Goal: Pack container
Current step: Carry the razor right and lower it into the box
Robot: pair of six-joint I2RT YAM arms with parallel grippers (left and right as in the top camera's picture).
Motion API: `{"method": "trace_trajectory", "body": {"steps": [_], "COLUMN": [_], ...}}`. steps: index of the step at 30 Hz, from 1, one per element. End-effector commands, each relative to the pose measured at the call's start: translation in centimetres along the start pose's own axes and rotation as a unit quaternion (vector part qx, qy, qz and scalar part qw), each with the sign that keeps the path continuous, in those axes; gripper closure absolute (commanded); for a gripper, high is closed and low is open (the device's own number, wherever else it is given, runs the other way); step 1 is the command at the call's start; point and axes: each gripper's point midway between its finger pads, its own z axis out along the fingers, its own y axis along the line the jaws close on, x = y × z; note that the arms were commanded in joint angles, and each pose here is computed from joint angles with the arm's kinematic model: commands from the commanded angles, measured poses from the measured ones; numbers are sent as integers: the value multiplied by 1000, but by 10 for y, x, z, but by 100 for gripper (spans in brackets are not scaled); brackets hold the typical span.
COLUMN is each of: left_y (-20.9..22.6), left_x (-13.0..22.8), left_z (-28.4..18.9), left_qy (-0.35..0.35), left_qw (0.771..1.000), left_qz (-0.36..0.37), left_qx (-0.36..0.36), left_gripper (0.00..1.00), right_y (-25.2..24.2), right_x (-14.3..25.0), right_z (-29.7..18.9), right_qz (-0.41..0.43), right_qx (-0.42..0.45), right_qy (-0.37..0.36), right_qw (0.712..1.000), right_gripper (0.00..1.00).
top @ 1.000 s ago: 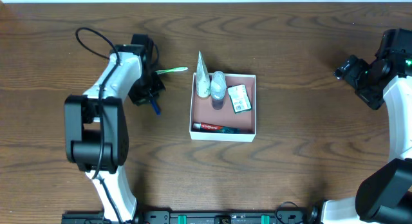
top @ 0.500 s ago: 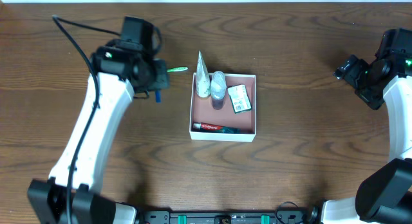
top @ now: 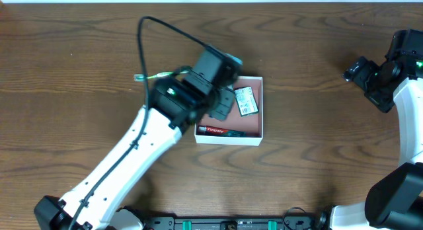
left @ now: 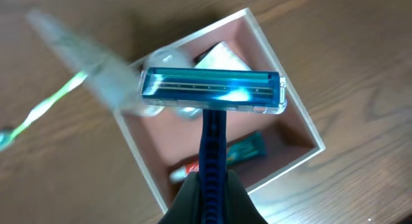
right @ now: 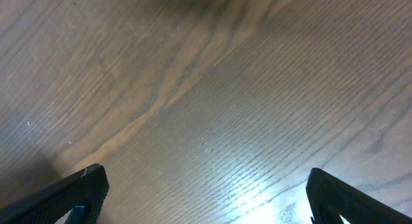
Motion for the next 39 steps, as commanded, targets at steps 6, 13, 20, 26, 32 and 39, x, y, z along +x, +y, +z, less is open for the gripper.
{"method": "trace_trajectory", "body": {"steps": [6, 13, 20, 26, 32, 39], "left_y": [-30, -30, -27, -13, 5, 7], "left_x": [-11, 4, 26, 49, 62, 72], "left_z": [24, 70, 104, 123, 136, 135], "left_qy": [-10, 45, 101, 152, 187, 208], "left_qw": [998, 986, 958, 940, 924, 904], "left_qz": [64, 163, 270, 306, 331, 373], "left_qx": [5, 2, 10, -13, -25, -13], "left_gripper": [94, 94, 94, 94, 94, 88], "right_y": [3, 3, 3, 3, 3, 3], "right_x": [2, 2, 2, 2, 2, 2], "right_z": [2, 2, 2, 2, 2, 2], "right_qz": [-3, -3, -3, -3, -3, -3], "right_qx": [-1, -1, -1, -1, -1, -1], "right_qy": [4, 4, 4, 4, 4, 4], "right_qw": [1000, 1000, 1000, 1000, 1000, 1000], "right_gripper": [1, 1, 1, 1, 1, 1]}}
